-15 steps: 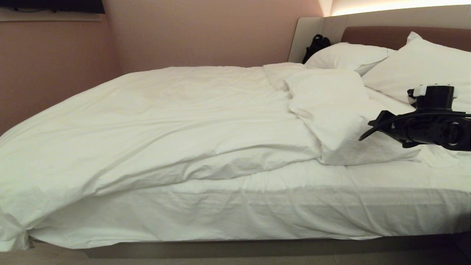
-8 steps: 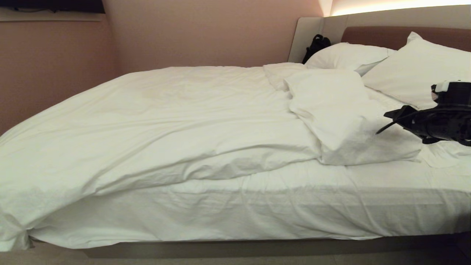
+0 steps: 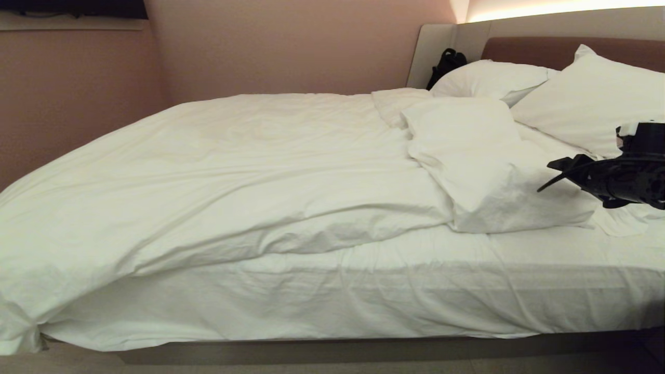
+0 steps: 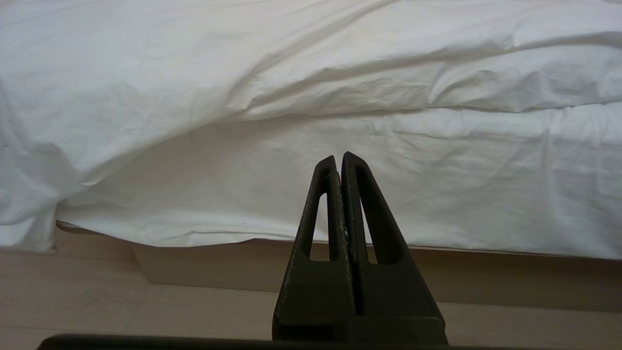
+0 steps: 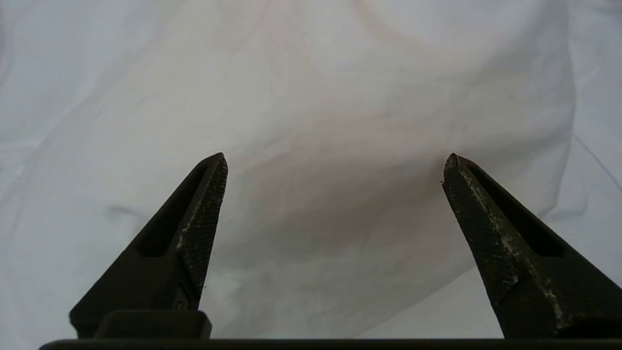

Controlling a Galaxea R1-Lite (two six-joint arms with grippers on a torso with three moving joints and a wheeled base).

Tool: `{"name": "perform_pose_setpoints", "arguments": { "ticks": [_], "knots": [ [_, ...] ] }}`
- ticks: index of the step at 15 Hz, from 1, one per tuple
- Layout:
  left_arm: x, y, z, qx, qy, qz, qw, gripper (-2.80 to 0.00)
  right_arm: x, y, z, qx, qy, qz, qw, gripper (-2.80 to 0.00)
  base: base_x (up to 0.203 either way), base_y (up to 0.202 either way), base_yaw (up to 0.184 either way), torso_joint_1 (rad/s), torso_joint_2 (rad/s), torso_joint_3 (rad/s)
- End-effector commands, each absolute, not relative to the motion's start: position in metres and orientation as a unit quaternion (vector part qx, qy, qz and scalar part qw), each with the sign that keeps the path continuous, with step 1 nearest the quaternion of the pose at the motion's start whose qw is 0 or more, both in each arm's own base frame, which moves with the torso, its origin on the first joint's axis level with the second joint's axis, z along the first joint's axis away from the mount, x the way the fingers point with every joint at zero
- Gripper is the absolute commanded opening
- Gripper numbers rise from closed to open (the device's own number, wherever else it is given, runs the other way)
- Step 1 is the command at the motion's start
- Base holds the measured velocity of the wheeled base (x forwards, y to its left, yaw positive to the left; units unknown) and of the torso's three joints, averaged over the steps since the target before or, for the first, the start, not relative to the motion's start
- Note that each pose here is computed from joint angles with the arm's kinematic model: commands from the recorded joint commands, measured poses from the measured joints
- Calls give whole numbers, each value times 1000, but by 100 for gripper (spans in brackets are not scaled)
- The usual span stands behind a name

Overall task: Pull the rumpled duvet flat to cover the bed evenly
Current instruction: Hold the folded corner of the quilt

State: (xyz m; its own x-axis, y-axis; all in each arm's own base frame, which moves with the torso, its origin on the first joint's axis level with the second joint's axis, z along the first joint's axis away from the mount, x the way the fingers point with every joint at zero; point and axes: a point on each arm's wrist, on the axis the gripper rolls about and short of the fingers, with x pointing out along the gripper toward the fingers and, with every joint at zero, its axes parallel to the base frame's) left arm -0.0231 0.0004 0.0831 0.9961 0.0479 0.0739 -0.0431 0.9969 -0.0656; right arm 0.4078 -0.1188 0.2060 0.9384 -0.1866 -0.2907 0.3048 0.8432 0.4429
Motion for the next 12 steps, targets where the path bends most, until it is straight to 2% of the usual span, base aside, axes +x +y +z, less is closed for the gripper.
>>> {"name": "perform_pose_setpoints", "arguments": {
  "ticks": [1, 7, 12],
  "knots": [
    [-23, 0, 83, -33, -38, 23, 998, -280, 410, -119, 202, 249, 123, -130, 952, 0, 0, 0, 0, 0, 0, 0],
    [-23, 0, 83, -33, -38, 23, 998, -280, 403, -72, 206, 256, 144, -77, 953, 0, 0, 0, 0, 0, 0, 0],
    [-23, 0, 83, -33, -38, 23, 998, -280, 397, -49, 225, 354, 181, -68, 915, 0, 0, 0, 0, 0, 0, 0]
  ]
}}
